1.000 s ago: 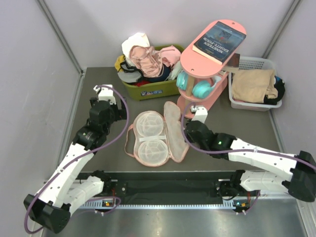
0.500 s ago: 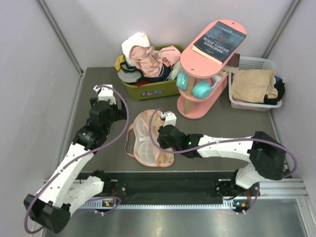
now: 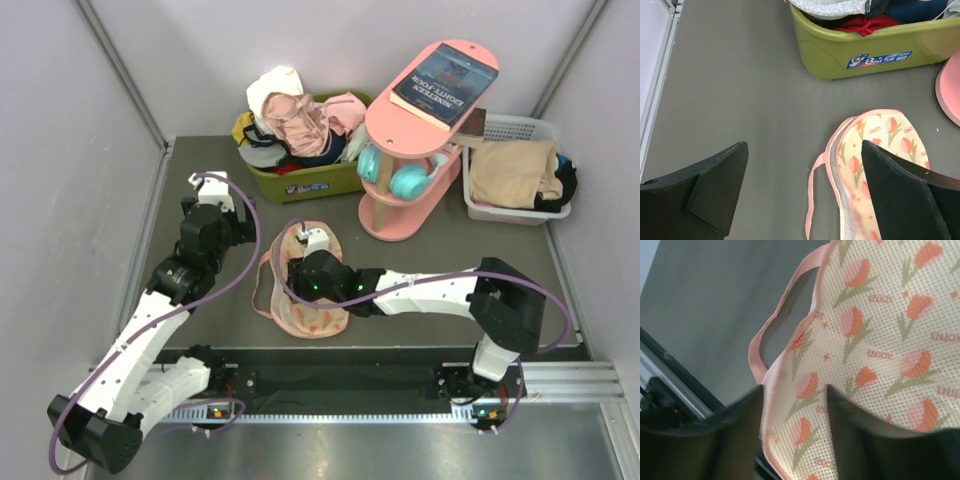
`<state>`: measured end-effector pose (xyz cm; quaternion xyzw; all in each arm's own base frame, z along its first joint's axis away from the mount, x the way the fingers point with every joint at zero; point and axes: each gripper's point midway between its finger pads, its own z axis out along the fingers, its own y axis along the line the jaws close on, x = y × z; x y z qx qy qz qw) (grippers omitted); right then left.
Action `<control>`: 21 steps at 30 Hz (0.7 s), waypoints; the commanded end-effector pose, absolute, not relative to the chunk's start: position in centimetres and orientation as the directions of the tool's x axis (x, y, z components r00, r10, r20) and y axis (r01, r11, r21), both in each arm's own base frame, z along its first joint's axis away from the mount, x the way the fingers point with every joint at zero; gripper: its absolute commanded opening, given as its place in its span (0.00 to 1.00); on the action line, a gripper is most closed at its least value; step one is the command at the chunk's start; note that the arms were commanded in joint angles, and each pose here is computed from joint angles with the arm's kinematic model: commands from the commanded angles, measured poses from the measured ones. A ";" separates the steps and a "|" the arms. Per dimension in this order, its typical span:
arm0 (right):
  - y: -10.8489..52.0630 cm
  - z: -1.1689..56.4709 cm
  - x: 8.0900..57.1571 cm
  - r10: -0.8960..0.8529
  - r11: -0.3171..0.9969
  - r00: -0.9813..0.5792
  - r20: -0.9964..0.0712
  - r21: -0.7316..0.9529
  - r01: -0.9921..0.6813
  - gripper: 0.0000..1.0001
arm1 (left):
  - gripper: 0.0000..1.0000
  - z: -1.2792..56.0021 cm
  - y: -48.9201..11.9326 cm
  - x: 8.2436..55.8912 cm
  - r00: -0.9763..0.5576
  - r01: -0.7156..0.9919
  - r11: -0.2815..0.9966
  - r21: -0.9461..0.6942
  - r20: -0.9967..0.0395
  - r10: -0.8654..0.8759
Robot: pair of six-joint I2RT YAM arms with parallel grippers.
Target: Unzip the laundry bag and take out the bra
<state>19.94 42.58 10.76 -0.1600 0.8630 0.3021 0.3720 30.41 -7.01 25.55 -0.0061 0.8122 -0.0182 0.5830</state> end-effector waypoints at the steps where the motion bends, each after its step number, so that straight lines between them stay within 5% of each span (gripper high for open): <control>1: 44.2 14.7 19.8 -0.011 0.699 -0.613 -0.790 0.432 -0.569 0.73 | 0.99 27.2 -6.8 30.7 -0.259 -0.007 0.998 -0.070 -0.963 -0.069; 4: 43.3 15.2 20.0 -0.006 0.704 -0.587 -0.809 0.414 -0.577 0.90 | 0.99 26.9 -6.9 30.8 -0.268 -0.006 0.997 -0.073 -0.961 -0.072; 8: 41.5 14.9 20.6 -0.005 0.728 -0.565 -0.825 0.384 -0.568 0.99 | 0.99 26.7 -7.1 31.0 -0.277 0.000 0.996 -0.084 -0.957 -0.081; 21: 24.0 15.2 26.5 0.215 0.861 -0.467 -0.858 0.392 -0.323 1.00 | 0.99 26.2 -3.3 31.9 -0.294 -0.113 0.979 -0.173 -0.935 -0.199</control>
